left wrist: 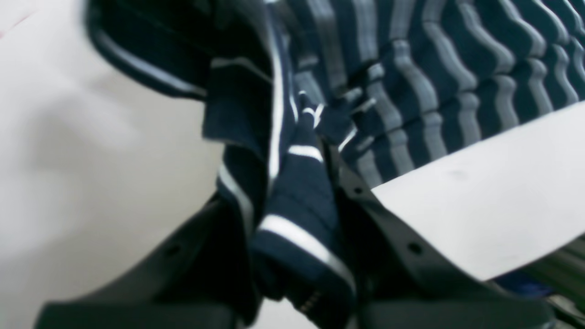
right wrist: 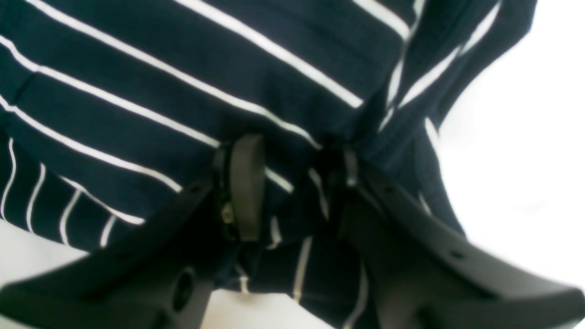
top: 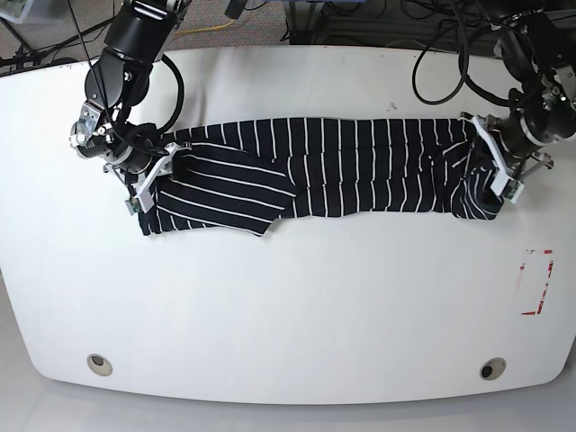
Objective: Fold the T-shirt properly
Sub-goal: 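Move the left gripper inward and grasp the strip's middle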
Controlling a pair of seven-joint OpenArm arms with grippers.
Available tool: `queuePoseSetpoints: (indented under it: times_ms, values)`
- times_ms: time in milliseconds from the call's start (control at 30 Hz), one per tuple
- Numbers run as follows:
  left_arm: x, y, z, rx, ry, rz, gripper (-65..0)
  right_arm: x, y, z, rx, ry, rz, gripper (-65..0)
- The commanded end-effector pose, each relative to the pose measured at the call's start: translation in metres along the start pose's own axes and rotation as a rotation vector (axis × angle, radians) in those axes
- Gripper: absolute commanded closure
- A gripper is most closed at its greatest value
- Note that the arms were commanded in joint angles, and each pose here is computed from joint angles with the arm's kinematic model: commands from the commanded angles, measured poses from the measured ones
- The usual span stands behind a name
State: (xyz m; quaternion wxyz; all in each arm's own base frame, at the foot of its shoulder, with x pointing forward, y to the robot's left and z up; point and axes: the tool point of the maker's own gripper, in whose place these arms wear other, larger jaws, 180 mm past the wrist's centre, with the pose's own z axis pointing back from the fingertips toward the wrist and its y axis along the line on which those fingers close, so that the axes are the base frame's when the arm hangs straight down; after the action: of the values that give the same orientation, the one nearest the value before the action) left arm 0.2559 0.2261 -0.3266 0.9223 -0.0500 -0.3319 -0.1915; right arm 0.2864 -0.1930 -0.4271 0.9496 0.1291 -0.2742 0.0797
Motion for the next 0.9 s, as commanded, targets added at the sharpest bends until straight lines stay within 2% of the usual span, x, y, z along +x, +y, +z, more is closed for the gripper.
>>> queuePoseSetpoints:
  times_ms: [0,333,700,800,867]
  values:
    - [0.022,-0.017,-0.005,-0.036,-0.067,-0.009,-1.3,-0.013,-0.003,0.0,-0.015,0.055,0.005,-20.3]
    - [0.063,-0.093,-0.035,-0.234,-0.158,-0.02,-1.5,-0.016,-0.002,0.0,-0.014,0.06,0.004,-20.3]
    - [0.067,-0.123,-0.068,-0.365,-0.127,0.046,-1.9,-0.012,-0.003,0.001,-0.015,0.053,0.006,-20.3]
    - [0.069,-0.125,-0.073,-0.381,-0.12,0.047,-8.2,-0.012,-0.003,0.001,-0.015,0.053,0.006,-20.3]
    - [0.074,-0.129,-0.075,-0.394,-0.122,0.033,-15.3,-0.012,-0.003,0.001,-0.015,0.053,0.006,-20.3]
